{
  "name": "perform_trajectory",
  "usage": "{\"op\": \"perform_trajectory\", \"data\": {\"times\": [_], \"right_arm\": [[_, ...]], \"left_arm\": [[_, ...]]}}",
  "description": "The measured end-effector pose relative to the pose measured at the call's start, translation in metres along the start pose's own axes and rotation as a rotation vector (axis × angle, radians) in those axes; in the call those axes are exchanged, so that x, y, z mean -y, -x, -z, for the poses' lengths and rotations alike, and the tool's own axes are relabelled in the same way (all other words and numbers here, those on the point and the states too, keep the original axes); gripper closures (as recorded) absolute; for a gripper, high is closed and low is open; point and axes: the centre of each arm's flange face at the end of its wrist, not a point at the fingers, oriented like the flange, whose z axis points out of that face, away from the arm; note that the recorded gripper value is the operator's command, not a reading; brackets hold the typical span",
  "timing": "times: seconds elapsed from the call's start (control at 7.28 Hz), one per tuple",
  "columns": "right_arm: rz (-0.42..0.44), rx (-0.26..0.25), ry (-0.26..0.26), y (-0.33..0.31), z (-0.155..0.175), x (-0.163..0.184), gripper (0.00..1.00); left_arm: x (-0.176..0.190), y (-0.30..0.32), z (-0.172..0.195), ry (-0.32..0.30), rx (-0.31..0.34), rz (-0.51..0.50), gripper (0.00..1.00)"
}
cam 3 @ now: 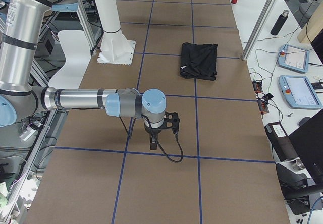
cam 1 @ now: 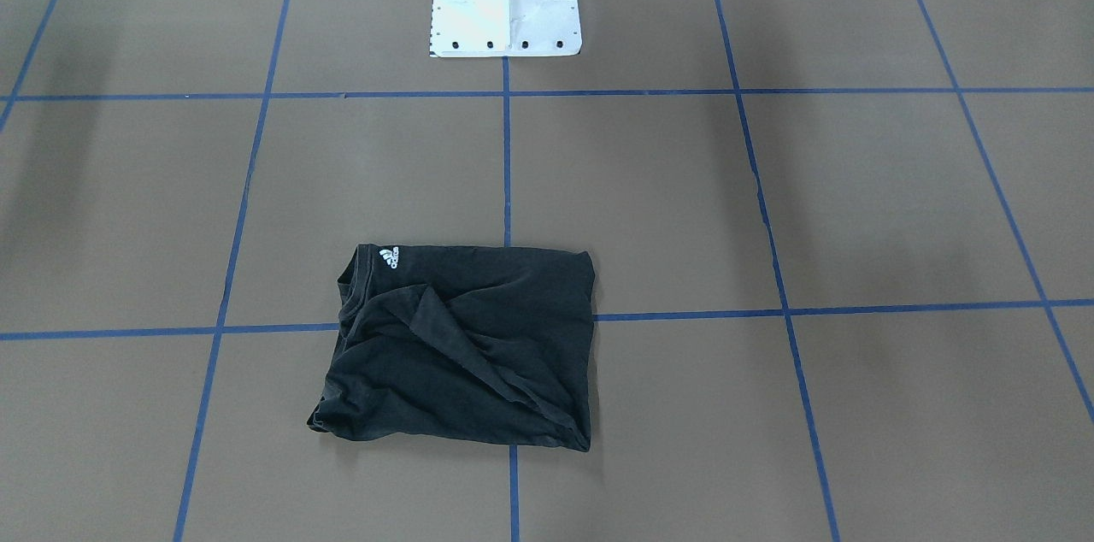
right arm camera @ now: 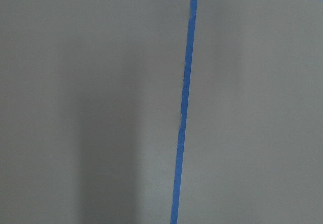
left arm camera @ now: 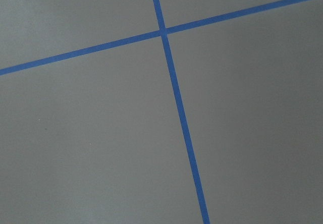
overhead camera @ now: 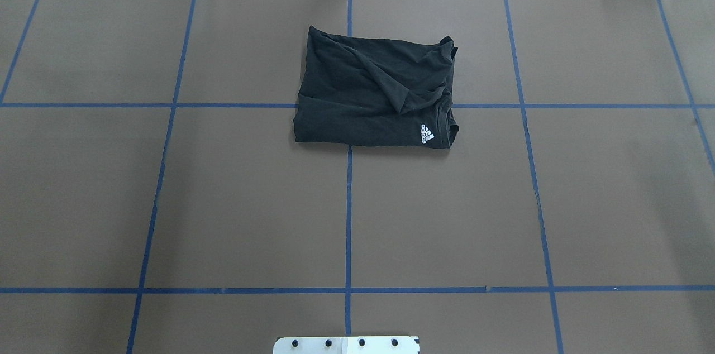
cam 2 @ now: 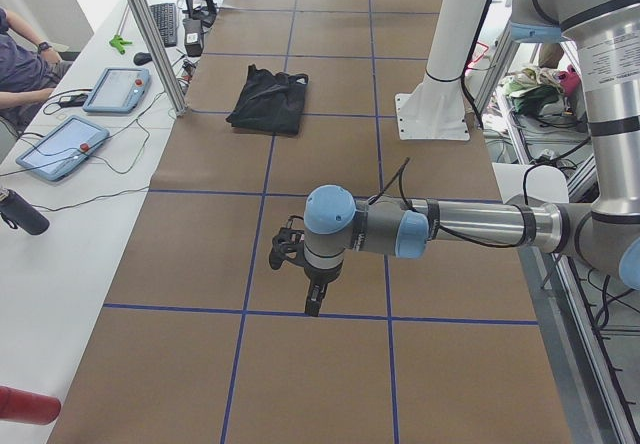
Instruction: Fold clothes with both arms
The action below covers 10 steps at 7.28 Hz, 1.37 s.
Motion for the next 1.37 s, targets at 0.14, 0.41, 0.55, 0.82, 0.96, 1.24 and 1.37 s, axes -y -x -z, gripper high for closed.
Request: {"op": "perform_trajectory", "data": {"times": [0.14,0.41,0.55,0.82,0.96,1.24,1.37], "right_arm": [[0.0,0.0,0.0,0.0,-0.0001,0.0,0.0],[-0.002,-0.001,0.002,-0.0004,-0.0006,-0.0002,0.0],[-0.002,0.001,0.002,-0.0003,-0.0009,-0.0005,0.0],[-0.002,0.005,0.002,0.0002,-0.0009,-0.0003,0.0],[-0.001,0.006,0.002,0.0004,-0.0009,-0.0003,0.0],[0.003,0.007,-0.003,0.0022,0.0008,0.0006,0.0],[0.006,0.007,-0.007,0.0039,0.0026,0.002,0.0]], "left_arm": [[-0.0044,0.0016,-0.0023,0.007,-0.001,0.006,0.0],[-0.0069,0.0023,-0.0035,0.01,-0.001,0.01,0.0],[-0.0069,0.0023,-0.0034,0.01,-0.001,0.011,0.0],[-0.007,0.0026,-0.0037,0.011,-0.001,0.011,0.0],[-0.0072,0.0025,-0.0037,0.011,-0.001,0.01,0.0],[-0.0071,0.0018,-0.0029,0.009,-0.001,0.009,0.0],[-0.0071,0.0016,-0.0027,0.009,-0.001,0.008,0.0]]}}
